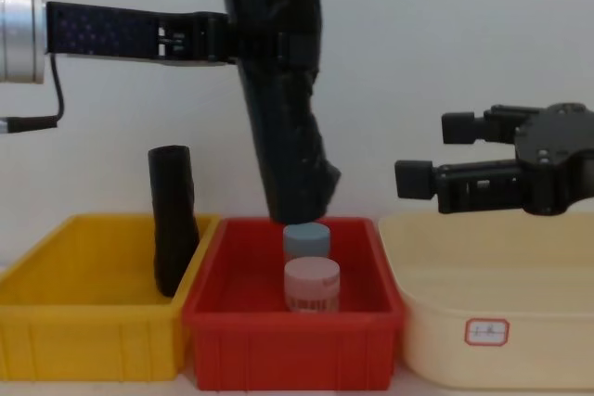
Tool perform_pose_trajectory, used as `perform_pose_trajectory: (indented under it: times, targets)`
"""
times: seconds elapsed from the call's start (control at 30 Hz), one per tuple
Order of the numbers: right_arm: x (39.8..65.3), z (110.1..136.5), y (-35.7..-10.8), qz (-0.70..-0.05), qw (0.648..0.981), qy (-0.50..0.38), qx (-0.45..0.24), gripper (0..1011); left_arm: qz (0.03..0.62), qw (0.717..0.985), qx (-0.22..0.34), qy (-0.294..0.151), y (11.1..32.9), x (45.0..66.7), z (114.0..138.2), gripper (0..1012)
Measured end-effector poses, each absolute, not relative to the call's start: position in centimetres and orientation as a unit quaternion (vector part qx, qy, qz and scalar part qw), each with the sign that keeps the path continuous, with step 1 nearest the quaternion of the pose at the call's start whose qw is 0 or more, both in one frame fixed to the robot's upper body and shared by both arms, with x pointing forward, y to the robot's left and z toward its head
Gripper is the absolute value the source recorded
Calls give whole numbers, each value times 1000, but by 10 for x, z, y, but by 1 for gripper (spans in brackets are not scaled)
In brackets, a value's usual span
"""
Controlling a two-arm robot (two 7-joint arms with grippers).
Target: Pick up the garbage bag with the one hand and transfer it to the other hand.
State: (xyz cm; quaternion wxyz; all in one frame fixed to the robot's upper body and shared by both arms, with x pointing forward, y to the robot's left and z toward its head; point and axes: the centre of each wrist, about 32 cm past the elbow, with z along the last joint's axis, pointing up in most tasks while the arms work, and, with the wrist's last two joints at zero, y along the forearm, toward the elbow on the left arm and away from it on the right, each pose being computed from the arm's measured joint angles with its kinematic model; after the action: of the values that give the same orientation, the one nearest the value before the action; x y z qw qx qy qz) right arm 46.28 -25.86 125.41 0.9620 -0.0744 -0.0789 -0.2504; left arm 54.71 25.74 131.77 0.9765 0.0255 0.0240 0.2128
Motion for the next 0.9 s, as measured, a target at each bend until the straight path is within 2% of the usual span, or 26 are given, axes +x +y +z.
perform_pose_trajectory:
  times: [0.43,0.9]
  targets:
    - [471,1244,-258,-276,958,-31,-68,1001,144,989,26,12,244,550,1317,513]
    - [473,1236,-253,-276,960,8,-54,1002,112,993,22,8,231,551,1314,513]
